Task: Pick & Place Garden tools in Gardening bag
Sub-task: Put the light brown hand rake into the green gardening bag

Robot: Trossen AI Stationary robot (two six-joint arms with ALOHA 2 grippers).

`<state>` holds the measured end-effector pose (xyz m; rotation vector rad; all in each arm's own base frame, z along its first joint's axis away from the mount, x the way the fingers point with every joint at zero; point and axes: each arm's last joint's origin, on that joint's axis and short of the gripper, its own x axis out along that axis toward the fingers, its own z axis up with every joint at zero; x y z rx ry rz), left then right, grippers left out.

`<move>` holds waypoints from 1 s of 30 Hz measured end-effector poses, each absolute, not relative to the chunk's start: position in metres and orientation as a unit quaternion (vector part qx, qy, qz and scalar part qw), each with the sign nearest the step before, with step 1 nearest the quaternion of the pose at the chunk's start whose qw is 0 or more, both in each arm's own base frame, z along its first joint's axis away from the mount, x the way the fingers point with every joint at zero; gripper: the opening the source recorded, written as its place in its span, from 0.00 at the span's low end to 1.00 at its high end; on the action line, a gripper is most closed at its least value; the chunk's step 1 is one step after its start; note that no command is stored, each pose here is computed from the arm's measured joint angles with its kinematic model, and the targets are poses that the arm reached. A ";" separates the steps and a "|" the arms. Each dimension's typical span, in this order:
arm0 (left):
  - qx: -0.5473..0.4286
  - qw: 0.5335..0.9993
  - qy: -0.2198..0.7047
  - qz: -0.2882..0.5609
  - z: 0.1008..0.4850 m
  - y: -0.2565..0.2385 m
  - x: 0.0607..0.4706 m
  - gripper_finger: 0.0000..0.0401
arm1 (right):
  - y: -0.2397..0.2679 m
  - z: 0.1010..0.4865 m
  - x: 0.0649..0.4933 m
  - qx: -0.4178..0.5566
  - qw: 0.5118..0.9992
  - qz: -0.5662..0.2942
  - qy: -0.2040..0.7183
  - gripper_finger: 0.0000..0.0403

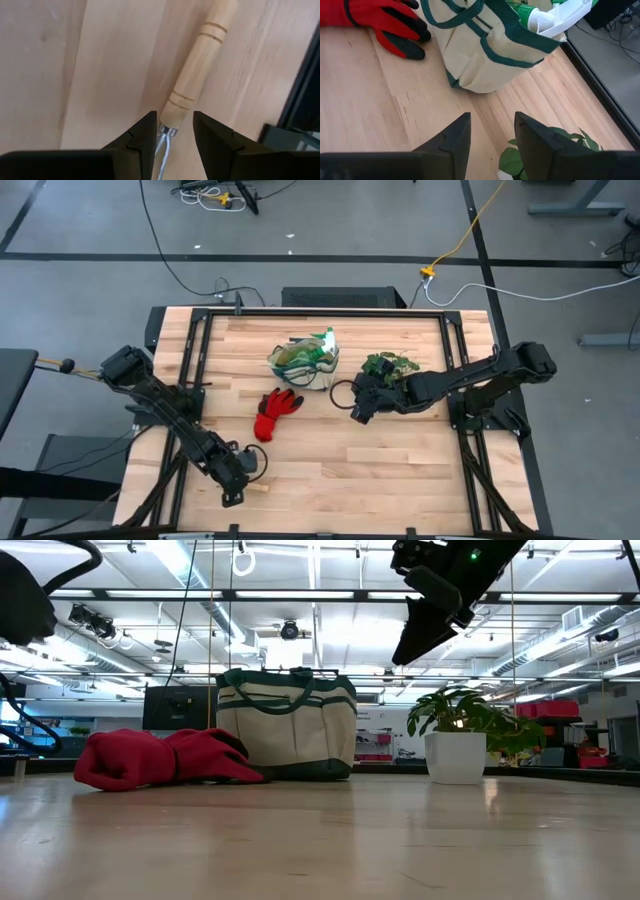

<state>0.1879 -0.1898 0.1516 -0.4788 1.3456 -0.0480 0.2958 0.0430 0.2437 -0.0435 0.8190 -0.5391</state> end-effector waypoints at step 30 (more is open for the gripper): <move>-0.209 0.762 0.612 -0.019 0.149 -0.193 0.186 0.33 | 0.043 0.244 0.296 -0.022 0.882 -0.258 0.394 0.38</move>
